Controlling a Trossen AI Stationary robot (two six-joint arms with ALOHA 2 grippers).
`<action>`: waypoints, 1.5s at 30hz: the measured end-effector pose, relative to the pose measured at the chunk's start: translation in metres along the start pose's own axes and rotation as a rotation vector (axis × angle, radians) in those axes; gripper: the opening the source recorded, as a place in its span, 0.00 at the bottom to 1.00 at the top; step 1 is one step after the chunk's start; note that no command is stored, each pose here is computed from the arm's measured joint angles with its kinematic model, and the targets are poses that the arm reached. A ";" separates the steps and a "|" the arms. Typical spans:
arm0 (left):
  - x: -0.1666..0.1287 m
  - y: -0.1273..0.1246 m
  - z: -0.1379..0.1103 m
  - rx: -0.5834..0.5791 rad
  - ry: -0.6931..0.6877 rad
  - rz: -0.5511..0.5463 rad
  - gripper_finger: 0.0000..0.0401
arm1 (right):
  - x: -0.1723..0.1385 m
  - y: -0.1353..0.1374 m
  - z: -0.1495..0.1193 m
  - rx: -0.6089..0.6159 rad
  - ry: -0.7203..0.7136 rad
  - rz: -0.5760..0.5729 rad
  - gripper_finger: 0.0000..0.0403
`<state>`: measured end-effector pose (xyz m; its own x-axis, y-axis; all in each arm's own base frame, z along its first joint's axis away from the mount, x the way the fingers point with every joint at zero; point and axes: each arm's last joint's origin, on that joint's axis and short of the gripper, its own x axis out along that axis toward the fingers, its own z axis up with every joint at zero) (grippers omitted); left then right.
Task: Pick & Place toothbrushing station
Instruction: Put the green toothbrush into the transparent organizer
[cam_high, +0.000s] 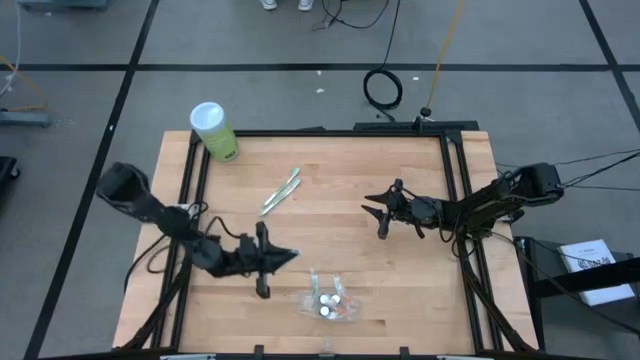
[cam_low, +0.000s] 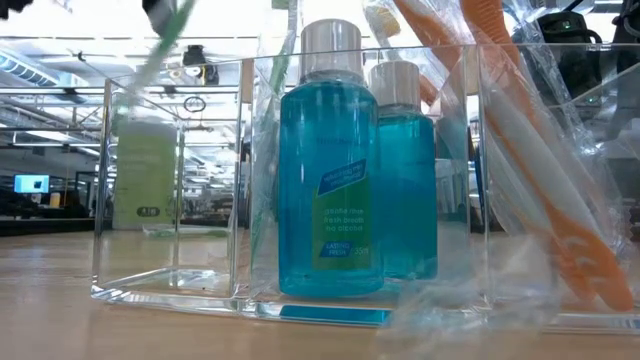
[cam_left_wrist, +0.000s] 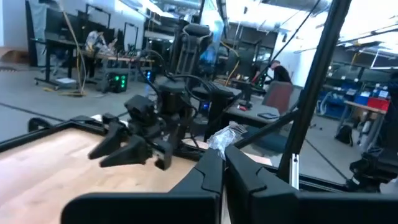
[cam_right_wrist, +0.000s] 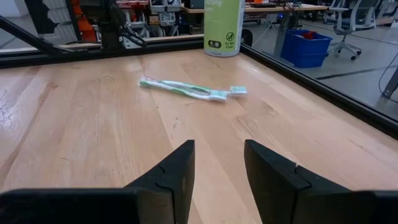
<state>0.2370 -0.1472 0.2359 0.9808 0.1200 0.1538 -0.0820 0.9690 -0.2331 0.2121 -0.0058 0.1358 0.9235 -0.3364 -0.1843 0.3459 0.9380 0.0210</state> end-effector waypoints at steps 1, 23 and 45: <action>0.002 -0.002 -0.007 -0.001 -0.013 -0.005 0.00 | 0.000 0.000 0.000 0.000 0.000 0.000 0.32; 0.007 -0.033 -0.017 0.002 -0.233 -0.224 0.00 | 0.000 0.000 0.001 0.014 -0.006 0.001 0.32; 0.048 -0.037 -0.031 0.005 -0.221 -0.351 0.00 | 0.000 0.000 0.001 0.014 -0.006 0.000 0.32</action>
<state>0.2926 -0.1837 0.2218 0.8877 -0.1748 0.4259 0.2492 0.9603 -0.1253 0.2122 -0.0058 0.1365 0.9247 -0.3366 -0.1779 0.3478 0.9369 0.0348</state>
